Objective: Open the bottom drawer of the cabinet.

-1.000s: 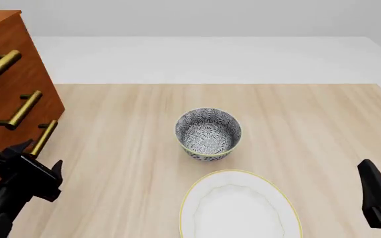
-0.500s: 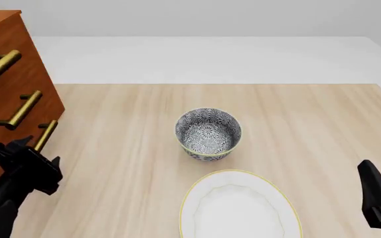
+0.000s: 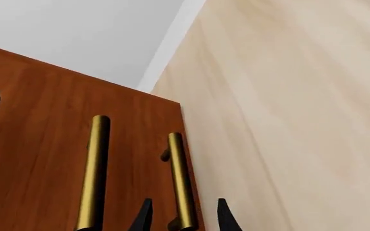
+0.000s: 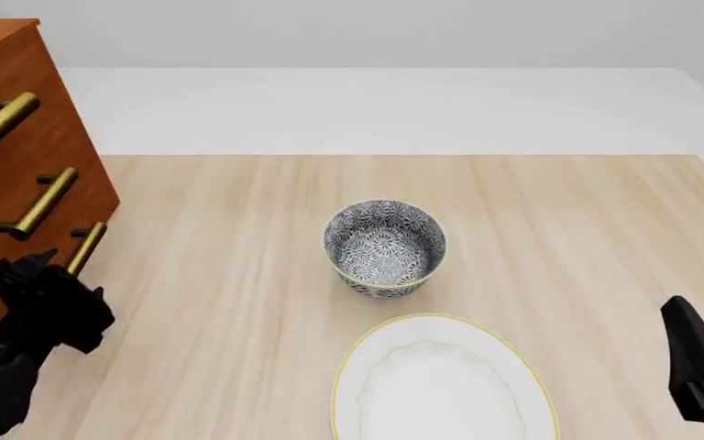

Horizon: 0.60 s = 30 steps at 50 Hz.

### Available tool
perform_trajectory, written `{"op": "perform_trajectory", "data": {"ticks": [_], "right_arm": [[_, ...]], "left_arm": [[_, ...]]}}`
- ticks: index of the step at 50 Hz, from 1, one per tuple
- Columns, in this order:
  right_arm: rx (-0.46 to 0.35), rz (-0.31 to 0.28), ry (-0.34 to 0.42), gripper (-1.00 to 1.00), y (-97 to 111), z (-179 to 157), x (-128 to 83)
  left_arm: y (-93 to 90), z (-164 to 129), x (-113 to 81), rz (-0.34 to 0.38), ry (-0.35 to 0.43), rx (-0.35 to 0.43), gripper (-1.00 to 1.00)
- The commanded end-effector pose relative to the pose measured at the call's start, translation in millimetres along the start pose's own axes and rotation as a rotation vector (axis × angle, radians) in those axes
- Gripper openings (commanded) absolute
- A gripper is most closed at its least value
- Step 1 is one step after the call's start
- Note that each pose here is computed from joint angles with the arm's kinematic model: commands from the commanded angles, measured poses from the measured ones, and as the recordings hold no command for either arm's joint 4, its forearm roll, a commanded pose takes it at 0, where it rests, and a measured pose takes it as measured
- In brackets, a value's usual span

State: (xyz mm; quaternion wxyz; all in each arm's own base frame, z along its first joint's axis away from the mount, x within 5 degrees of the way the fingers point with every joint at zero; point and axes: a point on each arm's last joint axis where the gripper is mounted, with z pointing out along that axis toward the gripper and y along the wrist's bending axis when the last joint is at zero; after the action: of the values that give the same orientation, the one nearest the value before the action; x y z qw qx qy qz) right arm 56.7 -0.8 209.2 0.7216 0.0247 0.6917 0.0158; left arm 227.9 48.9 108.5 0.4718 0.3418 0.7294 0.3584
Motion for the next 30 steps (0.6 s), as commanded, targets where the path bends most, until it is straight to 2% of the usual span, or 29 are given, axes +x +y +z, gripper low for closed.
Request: {"op": "perform_trajectory", "data": {"ticks": [1,30], "right_arm": [[0.007,0.004,0.003,1.0,0,0,0],[0.014,0.012,0.01,1.0,-1,0,1]], "left_arm": [[-1.9,12,5.1,0.018,0.017,0.003,1.0],[-9.5,39,25.4,0.061,0.08,0.019,1.0]]}}
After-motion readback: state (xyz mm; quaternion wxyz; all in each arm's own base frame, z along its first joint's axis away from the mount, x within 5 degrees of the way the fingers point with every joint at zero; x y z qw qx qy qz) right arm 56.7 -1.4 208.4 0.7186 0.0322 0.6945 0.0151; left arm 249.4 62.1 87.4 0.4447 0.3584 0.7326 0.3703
